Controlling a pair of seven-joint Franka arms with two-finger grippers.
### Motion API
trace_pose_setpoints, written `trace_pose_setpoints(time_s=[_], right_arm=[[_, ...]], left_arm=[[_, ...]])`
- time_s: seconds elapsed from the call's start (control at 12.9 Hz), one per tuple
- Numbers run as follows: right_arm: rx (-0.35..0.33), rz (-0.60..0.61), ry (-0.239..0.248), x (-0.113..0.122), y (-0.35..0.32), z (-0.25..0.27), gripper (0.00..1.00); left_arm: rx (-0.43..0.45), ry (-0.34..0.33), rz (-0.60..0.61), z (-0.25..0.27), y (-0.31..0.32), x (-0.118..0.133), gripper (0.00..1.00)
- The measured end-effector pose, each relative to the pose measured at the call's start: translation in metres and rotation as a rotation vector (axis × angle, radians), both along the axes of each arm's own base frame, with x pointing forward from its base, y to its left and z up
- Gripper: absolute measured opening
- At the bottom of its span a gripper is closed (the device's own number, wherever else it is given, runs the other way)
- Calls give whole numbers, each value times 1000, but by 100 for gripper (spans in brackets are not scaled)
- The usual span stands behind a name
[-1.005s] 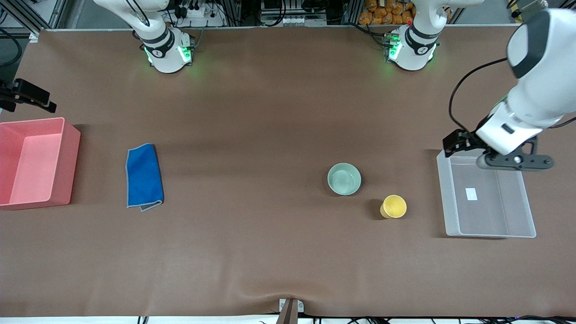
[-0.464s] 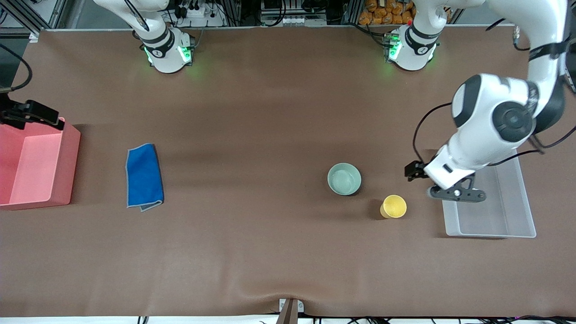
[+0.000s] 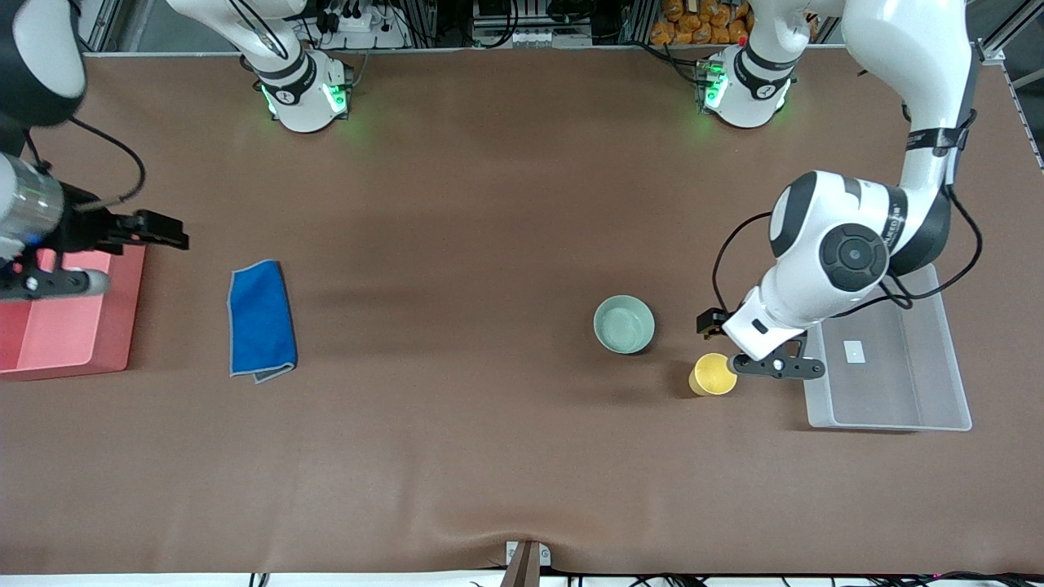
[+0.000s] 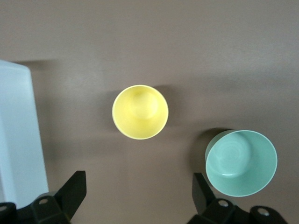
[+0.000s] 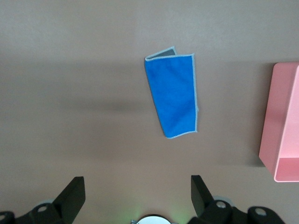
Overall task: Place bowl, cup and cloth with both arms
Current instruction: 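Lower the left gripper onto the yellow cup rim and close it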
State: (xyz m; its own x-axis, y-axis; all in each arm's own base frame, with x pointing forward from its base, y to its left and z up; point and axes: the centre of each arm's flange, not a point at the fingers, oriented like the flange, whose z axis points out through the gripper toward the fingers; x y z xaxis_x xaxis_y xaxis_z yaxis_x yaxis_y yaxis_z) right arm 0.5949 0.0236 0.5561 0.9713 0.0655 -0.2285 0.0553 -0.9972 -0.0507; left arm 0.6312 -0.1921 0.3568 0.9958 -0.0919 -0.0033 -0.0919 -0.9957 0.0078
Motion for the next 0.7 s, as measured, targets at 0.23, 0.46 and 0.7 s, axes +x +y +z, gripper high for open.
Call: trace_pose_setpoints(time_s=[0.23,0.46,0.7], right_arm=[[-10,3,102,-8,-3,-13,100],[-75,-9,188,-9,-20,-37,100],[-98,-7,259,2,-25,-81,100]], left_arm=[[-7,-16,6,-27,-9,-5,100],[-12,-35,11,-52,-6,-1,100],[21,-69,5,-66,10,8,100]])
